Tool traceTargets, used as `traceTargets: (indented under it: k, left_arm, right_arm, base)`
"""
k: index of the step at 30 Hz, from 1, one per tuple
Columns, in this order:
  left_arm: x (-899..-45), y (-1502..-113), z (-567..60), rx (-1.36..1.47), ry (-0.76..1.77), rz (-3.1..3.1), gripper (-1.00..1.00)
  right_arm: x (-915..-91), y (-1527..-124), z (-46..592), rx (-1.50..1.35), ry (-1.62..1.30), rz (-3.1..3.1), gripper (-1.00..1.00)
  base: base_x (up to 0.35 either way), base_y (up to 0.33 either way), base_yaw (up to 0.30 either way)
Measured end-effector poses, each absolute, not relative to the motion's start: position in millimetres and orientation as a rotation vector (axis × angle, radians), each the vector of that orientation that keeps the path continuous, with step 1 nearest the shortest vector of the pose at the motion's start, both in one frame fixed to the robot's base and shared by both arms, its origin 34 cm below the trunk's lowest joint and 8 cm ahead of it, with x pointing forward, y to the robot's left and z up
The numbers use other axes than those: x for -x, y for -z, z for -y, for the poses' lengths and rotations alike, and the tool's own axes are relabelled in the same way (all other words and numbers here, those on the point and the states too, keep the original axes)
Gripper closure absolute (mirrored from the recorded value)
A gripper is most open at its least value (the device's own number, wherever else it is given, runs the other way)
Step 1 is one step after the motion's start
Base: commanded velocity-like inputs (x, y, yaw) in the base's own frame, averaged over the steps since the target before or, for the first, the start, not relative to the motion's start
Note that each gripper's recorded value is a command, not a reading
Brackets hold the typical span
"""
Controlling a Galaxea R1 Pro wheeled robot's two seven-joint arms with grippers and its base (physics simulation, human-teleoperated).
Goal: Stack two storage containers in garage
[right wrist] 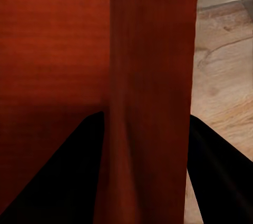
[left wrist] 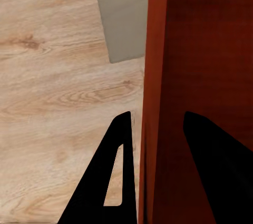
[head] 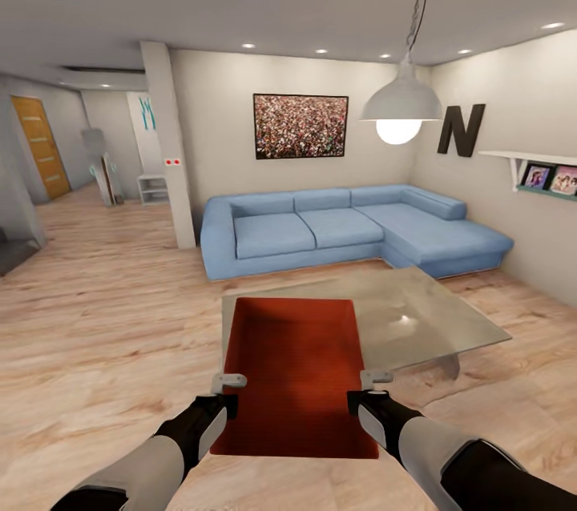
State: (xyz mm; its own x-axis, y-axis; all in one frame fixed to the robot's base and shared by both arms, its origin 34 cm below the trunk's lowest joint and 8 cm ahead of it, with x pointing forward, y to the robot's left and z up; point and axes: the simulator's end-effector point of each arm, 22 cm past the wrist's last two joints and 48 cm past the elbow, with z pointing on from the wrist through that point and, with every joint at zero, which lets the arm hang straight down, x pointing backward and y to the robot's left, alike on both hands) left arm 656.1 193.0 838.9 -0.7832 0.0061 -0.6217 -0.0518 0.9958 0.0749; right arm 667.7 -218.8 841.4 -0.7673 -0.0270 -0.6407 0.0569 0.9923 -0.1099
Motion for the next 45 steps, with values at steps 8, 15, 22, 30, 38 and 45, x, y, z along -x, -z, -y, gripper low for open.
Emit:
traceTargets:
  k: [8, 15, 22, 30, 38, 45]
  left_arm:
    - [-656.1, -838.9, -193.0, 0.032, -0.115, -2.468, 1.0]
    - [-656.1, -838.9, -193.0, 0.032, -0.115, -2.468, 1.0]
    - [-656.3, -839.1, -193.0, 0.032, -0.115, -2.467, 1.0]
    - [-656.4, -839.2, -193.0, 0.032, -0.115, -2.467, 1.0]
    - [-656.5, -839.3, -193.0, 0.032, -0.115, -2.466, 1.0]
    - [-656.5, -839.3, -192.9, 0.032, -0.115, -2.466, 1.0]
  right_arm:
    - [-667.7, -841.5, 218.8, -0.021, 0.16, -2.44, 1.0]
    - [-667.7, -841.4, 218.8, -0.021, 0.16, -2.44, 1.0]
    - [-667.9, -841.7, 218.8, -0.021, 0.16, -2.439, 1.0]
    - [-668.0, -841.7, 218.8, -0.021, 0.16, -2.439, 1.0]
    - [-668.2, -841.8, 218.8, -0.021, 0.16, -2.438, 1.0]
    - [-668.1, -841.8, 218.9, -0.021, 0.16, -2.438, 1.0]
  base:
    - [0.0, 0.0, 0.3]
    - [0.0, 0.0, 0.3]
    - [0.0, 0.0, 0.3]
    - [0.0, 0.0, 0.3]
    - [0.0, 0.0, 0.3]
    - [0.0, 0.0, 0.3]
